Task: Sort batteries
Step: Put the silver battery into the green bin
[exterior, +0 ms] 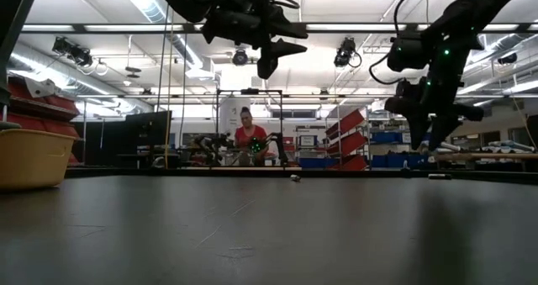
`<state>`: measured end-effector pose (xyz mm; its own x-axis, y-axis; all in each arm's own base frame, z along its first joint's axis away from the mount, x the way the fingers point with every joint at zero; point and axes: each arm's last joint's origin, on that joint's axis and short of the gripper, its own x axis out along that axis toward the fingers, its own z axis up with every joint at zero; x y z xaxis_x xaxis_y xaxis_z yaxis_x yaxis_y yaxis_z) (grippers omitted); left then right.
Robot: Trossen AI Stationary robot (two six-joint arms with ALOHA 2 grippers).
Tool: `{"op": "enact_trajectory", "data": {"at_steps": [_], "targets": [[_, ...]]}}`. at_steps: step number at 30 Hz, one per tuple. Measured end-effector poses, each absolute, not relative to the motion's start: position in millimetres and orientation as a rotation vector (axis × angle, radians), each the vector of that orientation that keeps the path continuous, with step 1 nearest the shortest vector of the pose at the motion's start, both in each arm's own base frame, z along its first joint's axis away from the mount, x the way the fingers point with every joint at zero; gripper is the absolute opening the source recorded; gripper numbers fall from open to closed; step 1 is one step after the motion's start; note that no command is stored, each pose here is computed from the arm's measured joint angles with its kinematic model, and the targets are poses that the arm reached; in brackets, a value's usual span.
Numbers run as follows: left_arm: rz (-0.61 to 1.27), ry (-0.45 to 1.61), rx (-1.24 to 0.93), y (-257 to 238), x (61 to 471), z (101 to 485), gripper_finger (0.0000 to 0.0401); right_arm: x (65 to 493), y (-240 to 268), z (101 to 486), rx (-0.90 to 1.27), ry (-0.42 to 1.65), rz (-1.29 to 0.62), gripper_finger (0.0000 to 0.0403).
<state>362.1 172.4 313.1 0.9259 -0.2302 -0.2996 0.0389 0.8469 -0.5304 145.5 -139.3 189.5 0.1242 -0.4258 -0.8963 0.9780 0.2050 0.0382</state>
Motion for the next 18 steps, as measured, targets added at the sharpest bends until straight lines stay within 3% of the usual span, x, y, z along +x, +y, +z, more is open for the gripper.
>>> {"op": "enact_trajectory", "data": {"at_steps": [10,18], "targets": [[-0.121,0.363,-0.542,173,362,313,0.014,126,-152,188,0.746,1.008,-1.16,0.0274],[-0.117,0.363,-0.547,173,362,313,0.014,121,-161,183,0.801,0.891,-1.226,0.0285]]}}
